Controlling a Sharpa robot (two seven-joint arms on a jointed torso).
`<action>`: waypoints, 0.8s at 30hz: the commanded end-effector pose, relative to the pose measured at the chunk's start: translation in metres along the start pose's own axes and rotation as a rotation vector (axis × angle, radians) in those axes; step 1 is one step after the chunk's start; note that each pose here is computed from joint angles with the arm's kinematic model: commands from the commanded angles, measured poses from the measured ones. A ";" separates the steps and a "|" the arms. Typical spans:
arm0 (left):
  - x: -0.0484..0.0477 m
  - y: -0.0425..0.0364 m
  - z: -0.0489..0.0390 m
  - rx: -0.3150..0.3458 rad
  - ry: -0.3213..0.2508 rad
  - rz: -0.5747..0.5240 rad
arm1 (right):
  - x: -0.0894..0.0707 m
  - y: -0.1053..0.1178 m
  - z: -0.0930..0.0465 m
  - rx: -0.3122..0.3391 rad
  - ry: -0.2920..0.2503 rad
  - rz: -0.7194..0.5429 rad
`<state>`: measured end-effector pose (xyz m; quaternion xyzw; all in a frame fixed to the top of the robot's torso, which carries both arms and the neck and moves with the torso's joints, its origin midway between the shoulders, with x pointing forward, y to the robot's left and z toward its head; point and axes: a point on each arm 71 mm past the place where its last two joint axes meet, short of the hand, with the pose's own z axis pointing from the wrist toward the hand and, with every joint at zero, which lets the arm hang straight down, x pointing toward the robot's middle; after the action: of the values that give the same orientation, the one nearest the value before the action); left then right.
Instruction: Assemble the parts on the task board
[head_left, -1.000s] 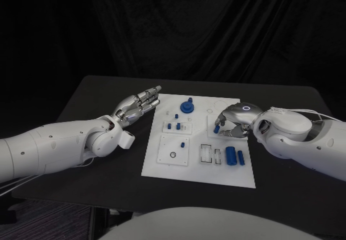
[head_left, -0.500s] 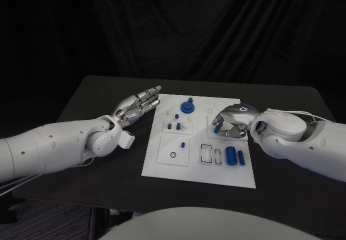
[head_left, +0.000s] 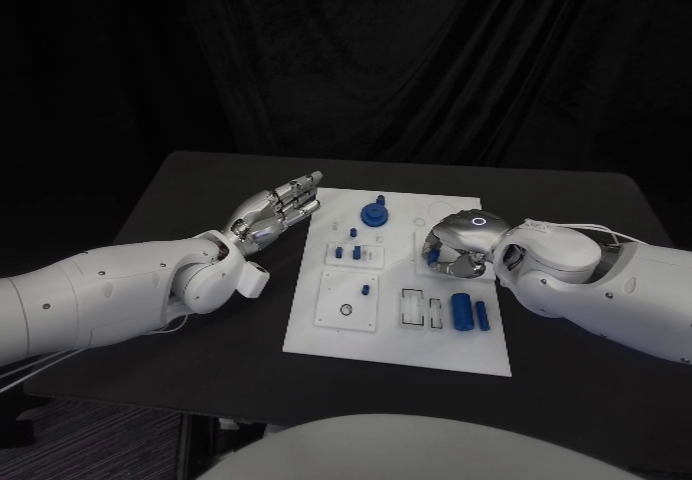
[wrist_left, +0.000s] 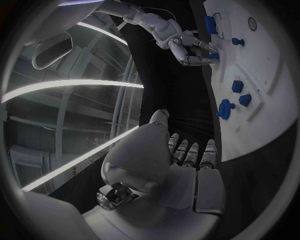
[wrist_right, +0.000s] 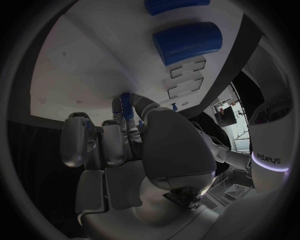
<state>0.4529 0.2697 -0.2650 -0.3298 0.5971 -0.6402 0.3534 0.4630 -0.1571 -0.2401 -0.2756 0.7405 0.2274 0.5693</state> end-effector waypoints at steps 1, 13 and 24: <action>0.0006 -0.0030 -0.0004 0.046 0.008 -0.013 | 0.001 0.002 0.000 -0.020 -0.015 -0.004; 0.0000 -0.0013 -0.0012 0.033 0.008 -0.014 | -0.002 0.004 -0.005 -0.024 -0.048 0.005; -0.0003 0.0005 -0.0023 0.022 0.006 -0.014 | -0.043 0.004 -0.014 -0.032 -0.136 -0.025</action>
<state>0.4520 0.2720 -0.2671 -0.3317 0.5981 -0.6389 0.3522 0.4588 -0.1574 -0.2028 -0.2823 0.7057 0.2480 0.6006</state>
